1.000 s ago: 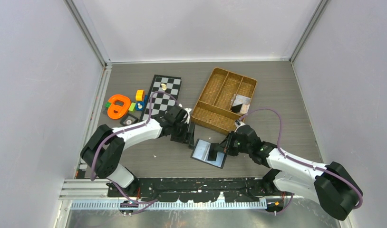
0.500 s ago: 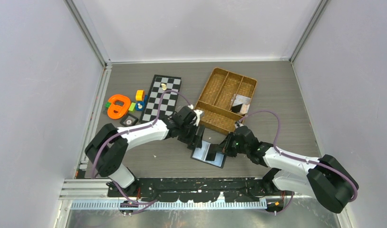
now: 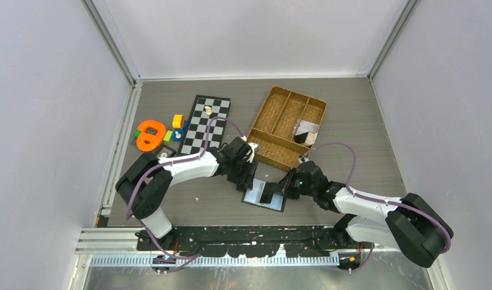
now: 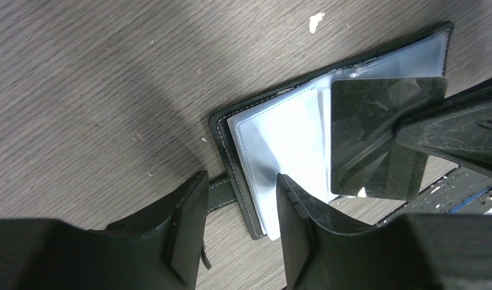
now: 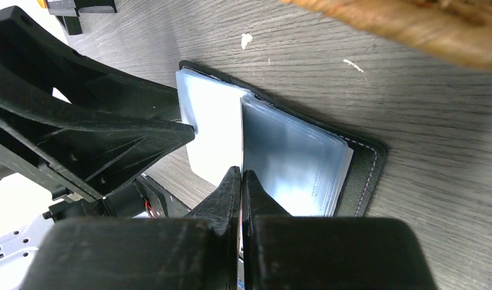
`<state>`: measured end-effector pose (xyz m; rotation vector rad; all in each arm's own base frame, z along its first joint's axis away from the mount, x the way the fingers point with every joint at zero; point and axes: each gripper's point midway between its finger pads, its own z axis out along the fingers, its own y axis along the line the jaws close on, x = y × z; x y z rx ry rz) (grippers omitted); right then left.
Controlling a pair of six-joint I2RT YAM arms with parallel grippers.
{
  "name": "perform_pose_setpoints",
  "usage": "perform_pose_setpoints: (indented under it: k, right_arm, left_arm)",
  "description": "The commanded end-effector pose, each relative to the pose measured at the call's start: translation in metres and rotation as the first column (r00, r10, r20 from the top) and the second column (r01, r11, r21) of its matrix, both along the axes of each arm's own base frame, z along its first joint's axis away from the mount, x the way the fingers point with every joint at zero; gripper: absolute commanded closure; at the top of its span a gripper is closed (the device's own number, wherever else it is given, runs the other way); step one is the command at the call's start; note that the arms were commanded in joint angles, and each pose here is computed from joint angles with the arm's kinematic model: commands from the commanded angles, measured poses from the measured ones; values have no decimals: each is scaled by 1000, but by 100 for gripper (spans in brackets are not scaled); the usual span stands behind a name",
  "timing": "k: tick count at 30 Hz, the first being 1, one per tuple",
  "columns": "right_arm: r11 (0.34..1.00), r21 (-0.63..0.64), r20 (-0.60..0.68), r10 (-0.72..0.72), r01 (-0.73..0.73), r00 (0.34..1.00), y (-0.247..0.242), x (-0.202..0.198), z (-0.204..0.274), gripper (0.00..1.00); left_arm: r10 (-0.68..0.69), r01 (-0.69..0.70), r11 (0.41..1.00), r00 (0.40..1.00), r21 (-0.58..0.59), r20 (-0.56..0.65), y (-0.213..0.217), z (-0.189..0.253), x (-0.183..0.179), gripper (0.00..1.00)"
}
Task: Put the credit cards into the card holder
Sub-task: Insert the credit card into the card holder.
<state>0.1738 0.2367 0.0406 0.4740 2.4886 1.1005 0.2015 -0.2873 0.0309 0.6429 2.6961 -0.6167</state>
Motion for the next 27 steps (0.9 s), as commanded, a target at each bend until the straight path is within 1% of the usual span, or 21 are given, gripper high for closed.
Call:
perform_pose_setpoints:
  k: [1,10,18,27]
  right_arm:
    - [999,43,35,-14,12,999,6,7,8,99]
    - [1000,30,18,-3,2,1000,6,4,1,100]
    - [999,16,-5,33,-33,999,7,-2,-9,100]
    - [999,-13,-45,39,-39,998,3,-7,-18,100]
  left_arm:
    - [8,-8,1000,1000,9,23,-1,-3,6,56]
    - [18,-19,999,1000,50,12,7,-14,3,66]
    - [23,-23,997,1000,74,4,12,-20,1,71]
    - [33,-33,996,999,89,2,14,-24,2,77]
